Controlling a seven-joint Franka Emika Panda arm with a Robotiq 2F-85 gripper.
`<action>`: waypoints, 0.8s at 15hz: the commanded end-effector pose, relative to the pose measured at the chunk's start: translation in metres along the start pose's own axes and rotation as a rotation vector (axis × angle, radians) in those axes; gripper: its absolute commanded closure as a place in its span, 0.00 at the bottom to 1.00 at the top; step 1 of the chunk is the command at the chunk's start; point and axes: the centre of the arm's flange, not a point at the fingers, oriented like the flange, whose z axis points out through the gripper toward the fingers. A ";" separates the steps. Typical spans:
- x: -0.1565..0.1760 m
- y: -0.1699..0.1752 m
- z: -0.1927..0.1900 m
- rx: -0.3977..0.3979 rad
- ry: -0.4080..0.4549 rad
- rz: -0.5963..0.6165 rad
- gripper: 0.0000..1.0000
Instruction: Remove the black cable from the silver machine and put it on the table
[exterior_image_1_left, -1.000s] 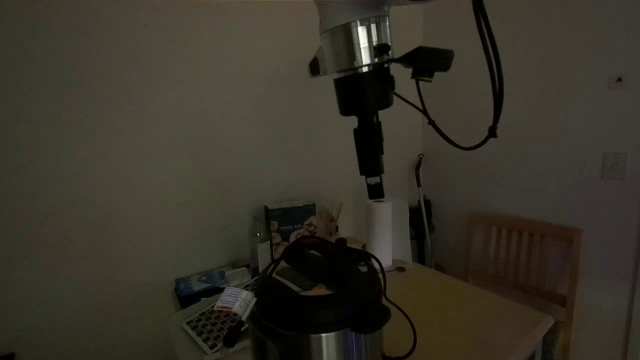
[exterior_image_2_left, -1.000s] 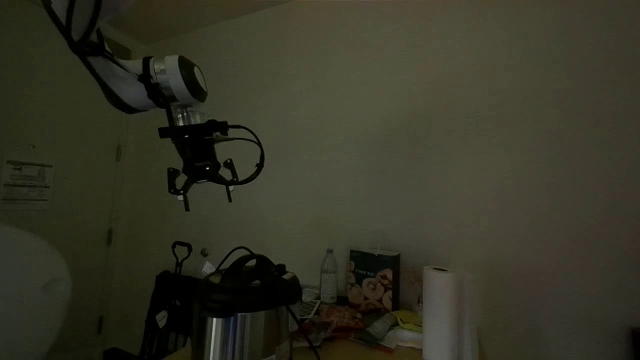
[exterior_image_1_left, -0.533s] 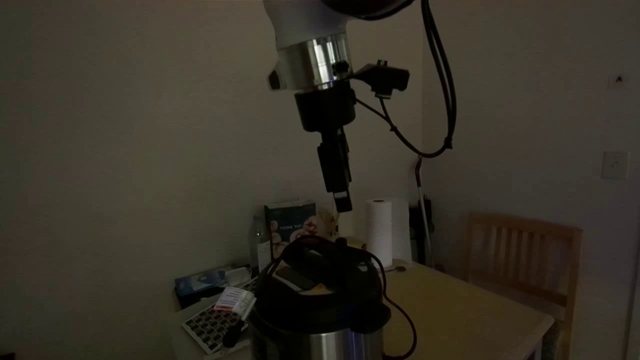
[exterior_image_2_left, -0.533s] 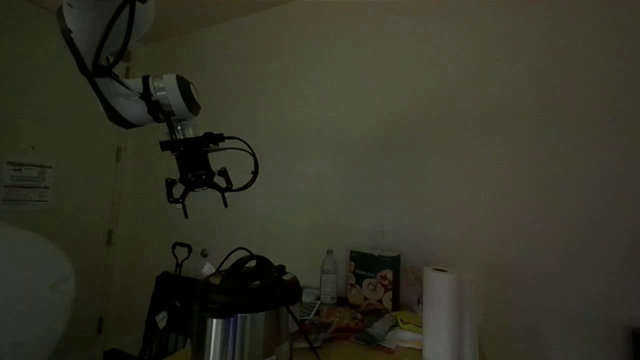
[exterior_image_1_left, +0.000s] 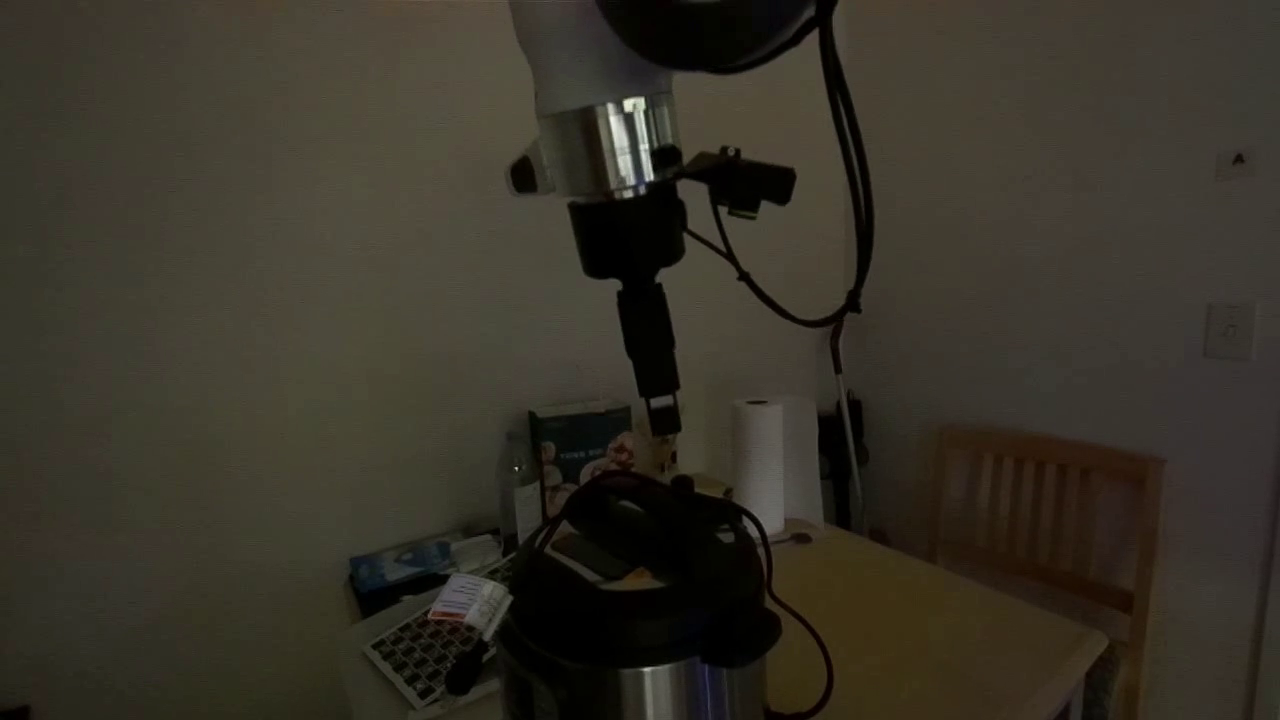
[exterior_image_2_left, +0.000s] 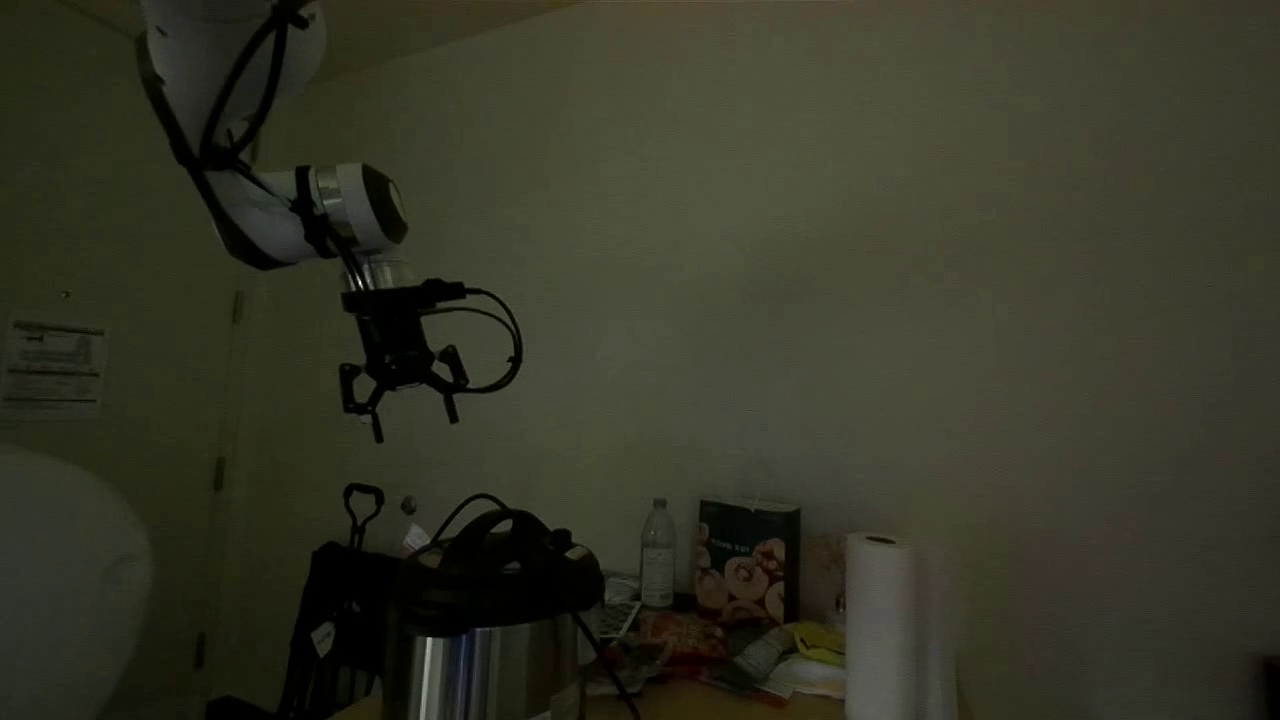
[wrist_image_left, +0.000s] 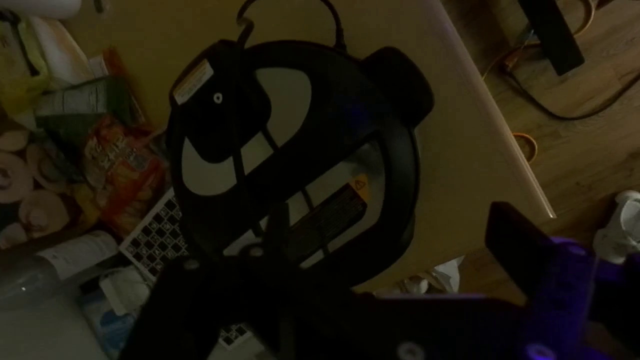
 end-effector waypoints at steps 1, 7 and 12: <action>0.026 0.019 0.009 -0.033 0.007 -0.194 0.00; 0.031 0.019 0.021 -0.035 -0.023 -0.208 0.00; 0.035 0.022 0.025 -0.041 -0.025 -0.220 0.00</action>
